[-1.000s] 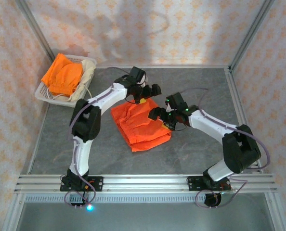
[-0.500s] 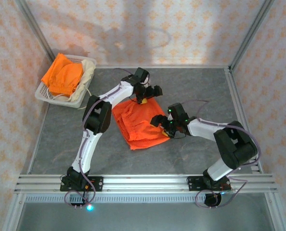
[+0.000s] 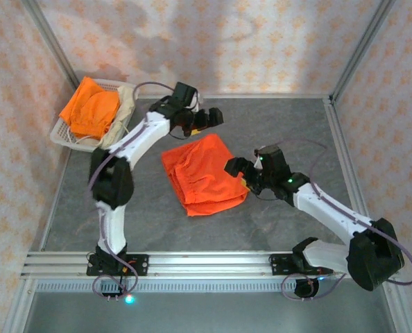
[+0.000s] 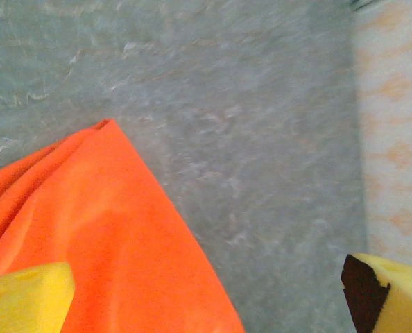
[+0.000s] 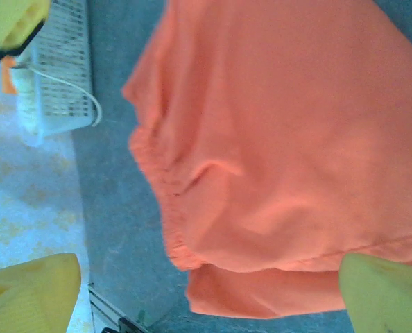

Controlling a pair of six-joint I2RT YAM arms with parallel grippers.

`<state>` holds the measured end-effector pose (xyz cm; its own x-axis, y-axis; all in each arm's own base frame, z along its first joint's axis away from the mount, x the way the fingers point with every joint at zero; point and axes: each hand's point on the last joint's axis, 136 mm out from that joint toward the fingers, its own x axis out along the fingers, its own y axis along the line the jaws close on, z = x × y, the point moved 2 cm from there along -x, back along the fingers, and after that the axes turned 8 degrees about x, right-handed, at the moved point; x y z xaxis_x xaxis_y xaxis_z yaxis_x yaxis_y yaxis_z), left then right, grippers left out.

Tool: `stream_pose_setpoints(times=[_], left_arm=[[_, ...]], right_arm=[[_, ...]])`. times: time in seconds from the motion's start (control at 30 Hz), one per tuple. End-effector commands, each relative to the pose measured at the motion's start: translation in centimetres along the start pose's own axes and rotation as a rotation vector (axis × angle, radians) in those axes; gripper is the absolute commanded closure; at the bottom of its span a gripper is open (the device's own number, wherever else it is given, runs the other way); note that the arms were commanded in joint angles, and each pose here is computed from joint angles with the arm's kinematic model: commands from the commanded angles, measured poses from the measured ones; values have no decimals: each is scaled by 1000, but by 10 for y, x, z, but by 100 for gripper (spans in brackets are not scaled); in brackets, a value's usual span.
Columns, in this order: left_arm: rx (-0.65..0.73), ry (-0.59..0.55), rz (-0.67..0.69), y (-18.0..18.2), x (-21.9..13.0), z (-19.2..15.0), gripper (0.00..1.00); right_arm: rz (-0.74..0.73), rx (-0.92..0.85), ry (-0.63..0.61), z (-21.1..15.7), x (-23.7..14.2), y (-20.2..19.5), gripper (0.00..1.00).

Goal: Fold and stack the shorts

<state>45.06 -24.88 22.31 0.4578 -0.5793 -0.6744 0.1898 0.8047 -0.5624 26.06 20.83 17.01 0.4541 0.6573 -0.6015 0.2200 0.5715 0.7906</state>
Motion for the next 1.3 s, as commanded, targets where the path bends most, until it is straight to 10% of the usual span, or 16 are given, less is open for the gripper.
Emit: stream_pose_setpoints(times=[0.0, 0.5, 0.77, 1.27], left_arm=[[-32, -4, 11, 11, -15, -26, 0], [-102, 135, 263, 141, 46, -120, 0], [22, -2, 112, 78, -21, -74, 0], [65, -101, 109, 71, -106, -132, 0]], right_arm=[[-45, -24, 0, 2, -2, -1, 5], [-190, -142, 13, 9, -8, -10, 0], [-296, -247, 45, 40, -4, -25, 0], [-386, -469, 359, 101, 110, -14, 19]])
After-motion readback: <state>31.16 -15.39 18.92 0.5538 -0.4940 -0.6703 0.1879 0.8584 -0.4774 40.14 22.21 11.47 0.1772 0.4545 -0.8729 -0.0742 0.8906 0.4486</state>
